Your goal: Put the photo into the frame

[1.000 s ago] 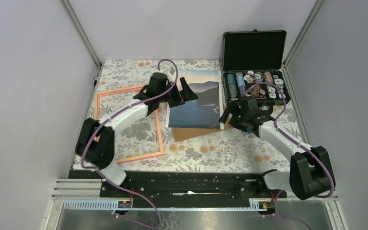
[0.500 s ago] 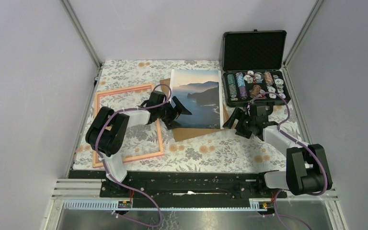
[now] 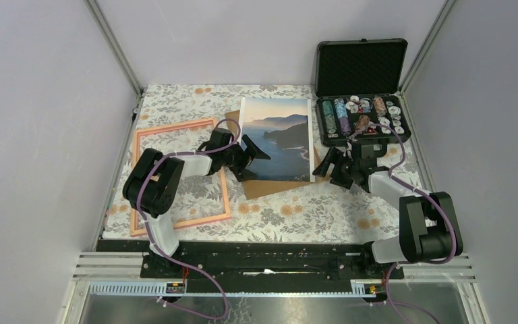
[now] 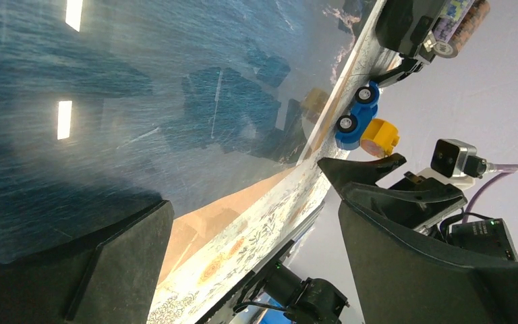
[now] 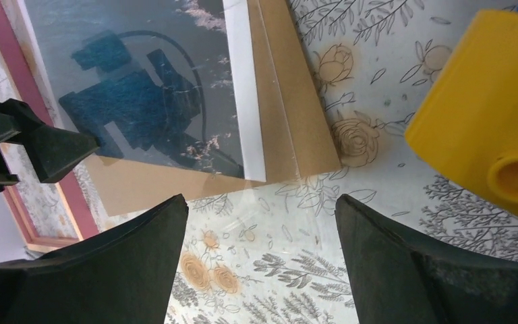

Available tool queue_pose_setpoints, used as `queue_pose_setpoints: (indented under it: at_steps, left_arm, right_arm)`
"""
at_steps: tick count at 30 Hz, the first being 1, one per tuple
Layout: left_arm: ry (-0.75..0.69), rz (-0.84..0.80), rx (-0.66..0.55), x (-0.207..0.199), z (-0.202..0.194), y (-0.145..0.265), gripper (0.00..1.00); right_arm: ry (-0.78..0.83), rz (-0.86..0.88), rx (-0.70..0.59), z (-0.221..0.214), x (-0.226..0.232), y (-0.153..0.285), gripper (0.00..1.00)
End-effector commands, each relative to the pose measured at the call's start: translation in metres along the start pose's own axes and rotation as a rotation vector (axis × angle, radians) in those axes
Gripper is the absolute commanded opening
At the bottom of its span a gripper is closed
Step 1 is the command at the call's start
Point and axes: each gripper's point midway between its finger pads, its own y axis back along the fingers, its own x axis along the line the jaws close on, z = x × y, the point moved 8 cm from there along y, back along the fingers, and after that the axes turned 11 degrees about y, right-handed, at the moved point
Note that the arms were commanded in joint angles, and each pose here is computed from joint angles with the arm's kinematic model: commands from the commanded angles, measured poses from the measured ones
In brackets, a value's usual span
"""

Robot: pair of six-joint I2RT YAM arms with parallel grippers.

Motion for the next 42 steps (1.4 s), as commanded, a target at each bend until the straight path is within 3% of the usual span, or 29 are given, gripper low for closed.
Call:
queue_pose_setpoints:
  at_steps: [1,4,16,25,35,42]
  left_arm:
    - [0.015,0.054,-0.023,0.018,0.006,-0.008,0.99]
    - [0.023,0.061,-0.015,0.02,0.006,-0.01,0.99]
    - [0.014,0.042,-0.011,0.014,0.005,-0.006,0.99]
    - [0.016,0.041,-0.009,0.014,0.004,-0.005,0.99]
    - [0.027,0.052,-0.009,0.018,0.006,-0.007,0.99]
    - [0.03,0.057,-0.01,0.02,0.006,-0.008,0.99]
  right_arm:
    - [0.056,-0.086,0.037,-0.006,-0.016,-0.008,0.88]
    - [0.066,-0.258,0.02,-0.005,-0.031,0.001,0.9]
    - [0.144,-0.139,-0.023,-0.001,0.022,0.013,0.9]
    - [0.044,-0.089,-0.086,0.0,0.023,-0.006,0.89]
    - [0.028,-0.045,-0.046,-0.01,0.019,-0.015,0.87]
    - [-0.004,0.109,-0.024,-0.011,0.031,-0.009,0.85]
